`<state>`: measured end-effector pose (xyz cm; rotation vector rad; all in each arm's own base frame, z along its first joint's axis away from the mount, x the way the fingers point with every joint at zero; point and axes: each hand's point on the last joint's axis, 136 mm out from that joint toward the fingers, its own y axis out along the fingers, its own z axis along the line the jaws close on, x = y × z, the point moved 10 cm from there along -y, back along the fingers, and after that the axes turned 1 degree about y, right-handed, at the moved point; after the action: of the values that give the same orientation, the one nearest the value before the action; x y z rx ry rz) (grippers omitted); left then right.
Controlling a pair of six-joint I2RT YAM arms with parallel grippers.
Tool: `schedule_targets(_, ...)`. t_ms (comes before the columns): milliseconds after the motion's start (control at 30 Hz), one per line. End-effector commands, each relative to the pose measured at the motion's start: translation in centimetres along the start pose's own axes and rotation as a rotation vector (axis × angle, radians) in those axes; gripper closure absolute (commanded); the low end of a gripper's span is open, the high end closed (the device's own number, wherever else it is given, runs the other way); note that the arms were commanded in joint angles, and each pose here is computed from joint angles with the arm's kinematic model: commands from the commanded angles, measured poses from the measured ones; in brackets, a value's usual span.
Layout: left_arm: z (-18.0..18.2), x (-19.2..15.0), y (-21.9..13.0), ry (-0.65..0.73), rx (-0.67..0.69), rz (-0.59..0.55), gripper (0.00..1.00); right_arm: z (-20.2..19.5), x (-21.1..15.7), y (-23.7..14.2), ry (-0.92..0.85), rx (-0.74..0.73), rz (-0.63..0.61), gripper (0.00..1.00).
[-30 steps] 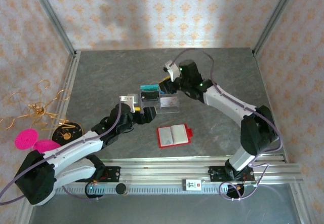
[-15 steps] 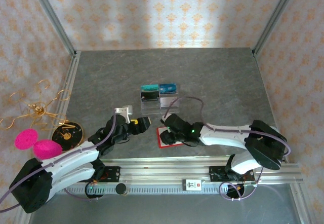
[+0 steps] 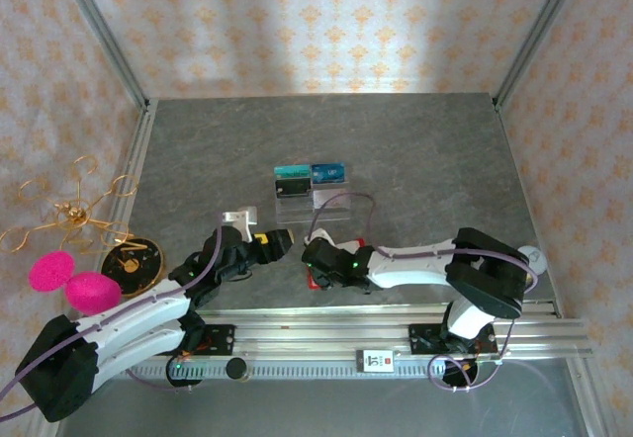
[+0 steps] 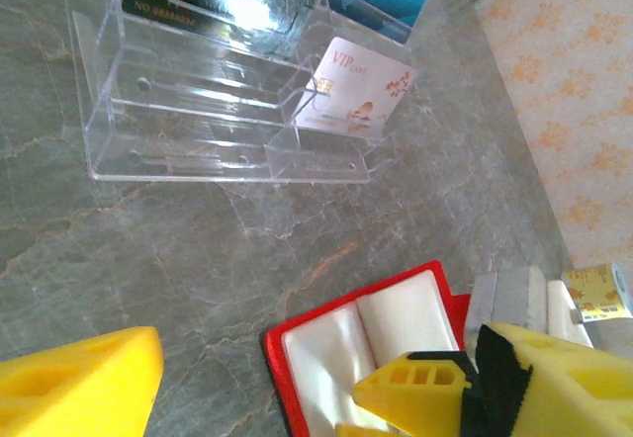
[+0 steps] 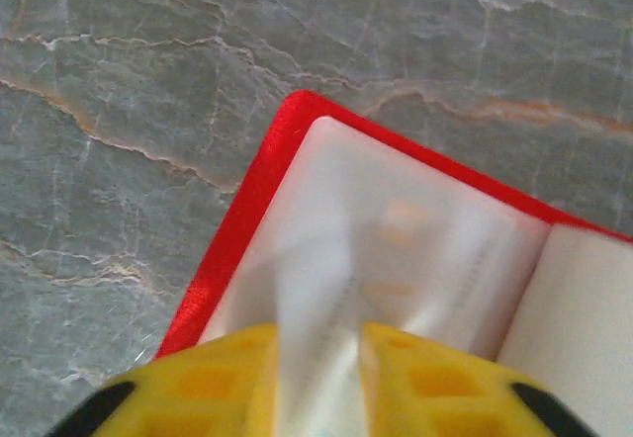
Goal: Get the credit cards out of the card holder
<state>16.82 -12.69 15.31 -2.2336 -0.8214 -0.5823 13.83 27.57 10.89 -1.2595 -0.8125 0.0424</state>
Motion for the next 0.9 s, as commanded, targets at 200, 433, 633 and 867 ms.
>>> schedule_targets(200, -0.3, -0.9, 0.4, 0.017, -0.039, 0.06, 0.37, 1.0, 1.7, -0.9, 0.167, 0.134, -0.094, 1.0)
schedule_targets(433, -0.4, -2.6, 1.6, 0.028, -0.023, 0.12, 0.84, -0.3, 2.1, -2.1, 0.324, 0.224, -0.164, 1.0)
schedule_targets(633, -1.2, -3.7, 3.6, 0.067, -0.02, 0.219, 0.93, -0.6, 1.7, -2.0, 0.339, 0.218, -0.161, 1.0)
schedule_targets(867, -3.5, -4.7, 6.2, 0.159, -0.038, 0.337, 0.93, -2.0, 1.6, -4.0, 0.404, 0.13, -0.237, 0.7)
